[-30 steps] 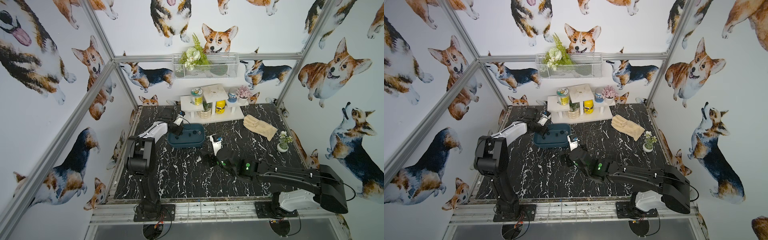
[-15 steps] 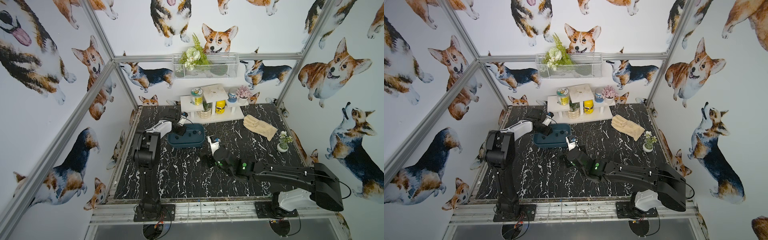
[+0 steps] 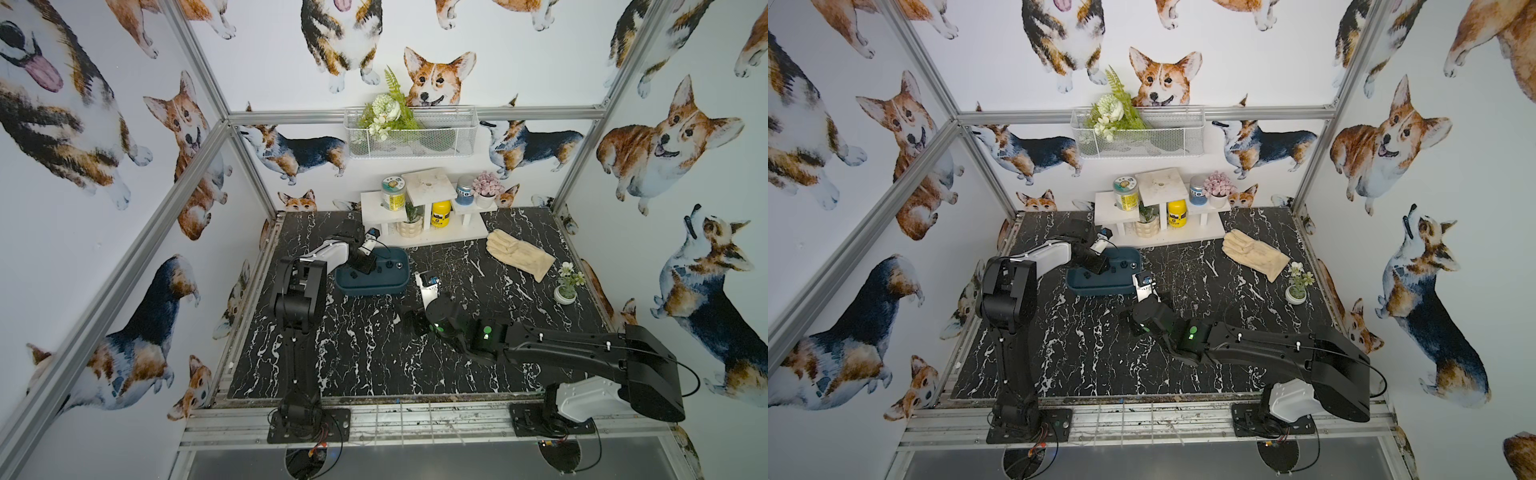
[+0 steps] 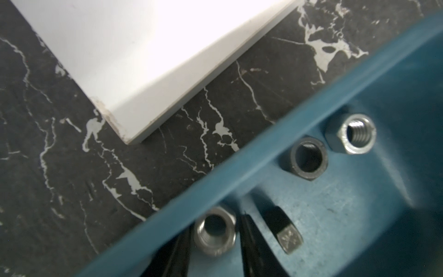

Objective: Put the nuts on the desktop into the storage box
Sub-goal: Place the nut in the storage box, then pick up the nut from the center of the board.

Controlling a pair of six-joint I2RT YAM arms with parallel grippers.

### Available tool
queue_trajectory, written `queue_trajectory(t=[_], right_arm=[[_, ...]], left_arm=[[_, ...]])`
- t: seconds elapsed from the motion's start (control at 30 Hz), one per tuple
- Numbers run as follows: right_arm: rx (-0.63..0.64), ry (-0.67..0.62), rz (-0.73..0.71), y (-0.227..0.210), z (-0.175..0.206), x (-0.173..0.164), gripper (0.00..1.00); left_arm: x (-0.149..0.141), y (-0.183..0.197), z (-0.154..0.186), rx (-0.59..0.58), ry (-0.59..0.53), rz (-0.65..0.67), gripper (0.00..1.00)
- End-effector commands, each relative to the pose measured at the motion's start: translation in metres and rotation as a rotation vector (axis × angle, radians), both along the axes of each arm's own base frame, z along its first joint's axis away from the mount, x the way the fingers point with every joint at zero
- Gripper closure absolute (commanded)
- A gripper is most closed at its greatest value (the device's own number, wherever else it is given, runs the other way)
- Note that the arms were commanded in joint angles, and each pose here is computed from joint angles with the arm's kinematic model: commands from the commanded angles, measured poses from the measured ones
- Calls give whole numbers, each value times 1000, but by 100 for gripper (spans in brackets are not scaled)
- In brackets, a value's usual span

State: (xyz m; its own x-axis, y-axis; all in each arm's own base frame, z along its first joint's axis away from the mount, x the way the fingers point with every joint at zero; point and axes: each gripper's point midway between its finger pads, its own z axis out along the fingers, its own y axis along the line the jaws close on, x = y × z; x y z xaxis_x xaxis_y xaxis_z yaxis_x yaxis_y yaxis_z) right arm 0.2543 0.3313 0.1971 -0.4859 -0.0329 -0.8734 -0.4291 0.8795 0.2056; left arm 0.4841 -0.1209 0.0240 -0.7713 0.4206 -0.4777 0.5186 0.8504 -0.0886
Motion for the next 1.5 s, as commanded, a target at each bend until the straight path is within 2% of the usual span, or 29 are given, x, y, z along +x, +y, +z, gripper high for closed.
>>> queue_trajectory(t=[0.0, 0.2, 0.4, 0.53, 0.63, 0.77, 0.9, 1.03, 1.23, 1.47], right_arm=[[-2, 7, -25, -3, -3, 1, 0], [-35, 12, -51, -10, -8, 3, 0], [-98, 41, -89, -17, -20, 8, 0], [-84, 168, -97, -20, -42, 15, 0], [-66, 303, -119, -26, -69, 22, 7], [-149, 381, -135, -23, -93, 24, 7], [-272, 478, -265, -24, -116, 34, 11], [-353, 471, -397, -24, -127, 47, 20], [-359, 487, -497, -20, -137, 57, 33], [-288, 536, -493, -12, -152, 61, 45]], left_arm=[[-5, -2, 7, -15, 2, -6, 51], [-13, -5, 34, -43, -32, -18, 47], [-33, -8, 79, -81, -87, -55, 44], [-60, -6, 106, -108, -127, -102, 42], [-85, 2, 115, -164, -102, -115, 40], [-124, 11, 135, -194, -136, -167, 32], [-164, 14, 137, -171, -149, -248, 27], [-198, 10, 134, -169, -162, -333, 26], [-227, 10, 127, -152, -210, -390, 24], [-238, 20, 106, -98, -158, -377, 24]])
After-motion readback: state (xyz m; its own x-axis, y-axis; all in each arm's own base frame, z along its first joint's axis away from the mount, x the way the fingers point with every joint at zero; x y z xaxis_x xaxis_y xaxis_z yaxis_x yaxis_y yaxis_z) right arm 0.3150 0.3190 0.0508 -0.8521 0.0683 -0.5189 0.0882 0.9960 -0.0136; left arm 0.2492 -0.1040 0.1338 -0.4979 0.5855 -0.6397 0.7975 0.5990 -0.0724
